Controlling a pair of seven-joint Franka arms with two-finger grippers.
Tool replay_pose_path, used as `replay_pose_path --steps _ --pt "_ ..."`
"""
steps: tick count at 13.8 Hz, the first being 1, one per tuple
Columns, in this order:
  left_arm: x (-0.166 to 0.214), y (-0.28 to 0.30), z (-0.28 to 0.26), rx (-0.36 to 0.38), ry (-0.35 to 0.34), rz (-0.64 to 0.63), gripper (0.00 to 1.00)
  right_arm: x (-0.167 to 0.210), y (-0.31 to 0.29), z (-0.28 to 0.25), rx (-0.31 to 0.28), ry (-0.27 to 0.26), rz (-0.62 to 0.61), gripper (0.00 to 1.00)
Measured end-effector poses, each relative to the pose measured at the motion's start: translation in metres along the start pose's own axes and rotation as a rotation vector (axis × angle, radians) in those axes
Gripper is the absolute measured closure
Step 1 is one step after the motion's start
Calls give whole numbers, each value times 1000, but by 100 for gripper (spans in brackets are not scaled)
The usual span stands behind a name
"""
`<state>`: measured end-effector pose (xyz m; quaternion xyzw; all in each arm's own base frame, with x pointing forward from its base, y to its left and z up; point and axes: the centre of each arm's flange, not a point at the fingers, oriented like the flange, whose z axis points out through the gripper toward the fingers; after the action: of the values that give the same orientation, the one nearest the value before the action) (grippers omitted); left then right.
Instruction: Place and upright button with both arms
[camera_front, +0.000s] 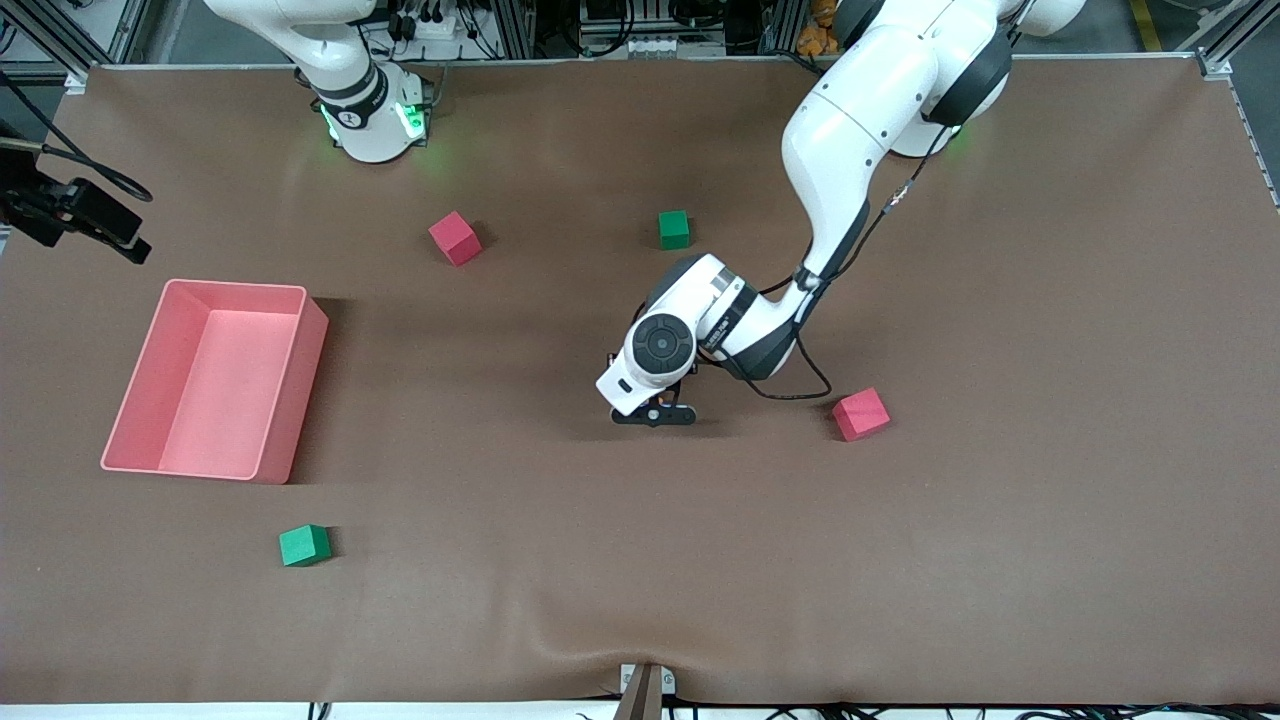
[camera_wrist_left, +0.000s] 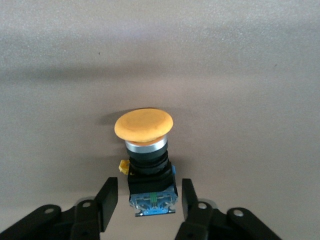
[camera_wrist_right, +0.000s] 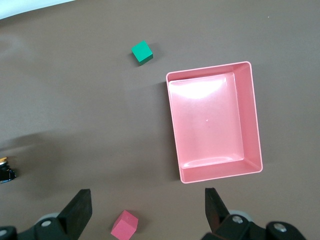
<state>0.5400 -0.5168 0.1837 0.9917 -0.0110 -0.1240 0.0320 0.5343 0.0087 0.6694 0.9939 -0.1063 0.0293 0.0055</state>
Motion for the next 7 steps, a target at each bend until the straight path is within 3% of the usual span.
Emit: replay_pose_path --steps 1,3,7 --pt "0 0 1 0 -1 -1 42 0 0 0 0 -1 0 0" --pt "2 -2 1 -1 -2 -5 55 1 0 1 -1 -3 1 0" --pt "4 -4 0 -31 -24 -32 59 1 1 3 -3 -12 1 0"
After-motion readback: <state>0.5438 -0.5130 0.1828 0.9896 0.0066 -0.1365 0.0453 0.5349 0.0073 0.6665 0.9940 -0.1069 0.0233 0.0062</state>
